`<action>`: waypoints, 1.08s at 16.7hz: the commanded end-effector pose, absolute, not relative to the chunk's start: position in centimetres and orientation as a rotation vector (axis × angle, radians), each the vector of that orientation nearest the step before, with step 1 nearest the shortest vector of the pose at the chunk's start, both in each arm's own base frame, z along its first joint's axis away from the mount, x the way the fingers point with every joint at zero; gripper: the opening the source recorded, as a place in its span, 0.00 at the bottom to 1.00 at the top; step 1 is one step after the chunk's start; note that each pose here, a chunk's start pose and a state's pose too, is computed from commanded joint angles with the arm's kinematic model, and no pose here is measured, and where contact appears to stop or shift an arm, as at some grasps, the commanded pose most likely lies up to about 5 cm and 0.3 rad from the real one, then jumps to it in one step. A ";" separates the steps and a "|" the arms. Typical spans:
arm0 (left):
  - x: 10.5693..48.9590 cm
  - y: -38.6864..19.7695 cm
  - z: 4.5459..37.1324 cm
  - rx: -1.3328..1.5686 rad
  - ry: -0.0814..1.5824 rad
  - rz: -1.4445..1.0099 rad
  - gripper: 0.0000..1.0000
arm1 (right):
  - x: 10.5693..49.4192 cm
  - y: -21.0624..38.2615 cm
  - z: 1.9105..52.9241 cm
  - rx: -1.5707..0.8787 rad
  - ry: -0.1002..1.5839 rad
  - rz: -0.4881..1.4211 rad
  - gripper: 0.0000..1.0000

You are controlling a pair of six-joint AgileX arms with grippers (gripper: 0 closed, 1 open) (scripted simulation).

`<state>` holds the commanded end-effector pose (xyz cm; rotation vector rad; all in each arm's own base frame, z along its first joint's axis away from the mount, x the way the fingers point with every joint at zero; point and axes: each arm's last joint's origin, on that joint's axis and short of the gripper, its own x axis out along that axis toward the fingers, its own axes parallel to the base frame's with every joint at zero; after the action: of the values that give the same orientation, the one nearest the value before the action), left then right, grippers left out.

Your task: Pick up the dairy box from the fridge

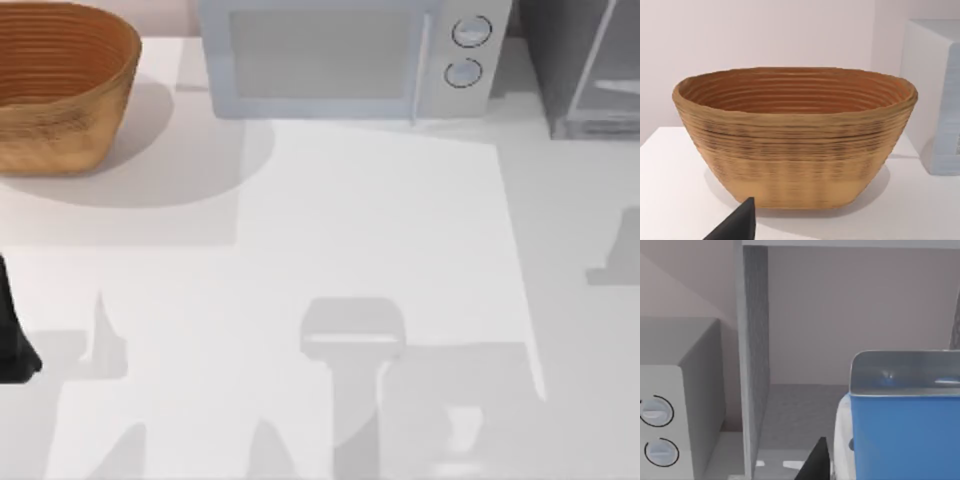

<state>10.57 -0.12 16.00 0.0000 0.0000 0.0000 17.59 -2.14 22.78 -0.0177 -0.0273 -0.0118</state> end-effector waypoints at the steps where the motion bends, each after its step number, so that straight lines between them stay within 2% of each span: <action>1: 10.6 -0.1 16.0 0.000 0.000 0.000 1.00 | 16.1 -1.7 22.3 -0.015 -0.031 -0.011 0.00; 4: 10.6 -0.1 16.0 0.000 0.000 0.000 1.00 | 12.8 -0.8 20.0 -0.007 -0.032 -0.008 0.00; 7: 10.6 -0.1 16.0 0.000 0.000 0.000 1.00 | 11.2 -0.4 17.7 -0.001 -0.018 -0.003 0.00; 11: 10.6 -0.1 16.0 0.000 0.000 0.000 1.00 | 10.6 -0.1 16.1 0.000 -0.001 0.000 0.00; 18: 10.6 -0.1 16.0 0.000 0.000 0.000 1.00 | 10.6 -0.1 16.1 0.001 0.001 0.000 0.00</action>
<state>10.57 -0.12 16.00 0.0000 0.0000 0.0000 10.60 -0.14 16.06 0.0014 0.0015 -0.0002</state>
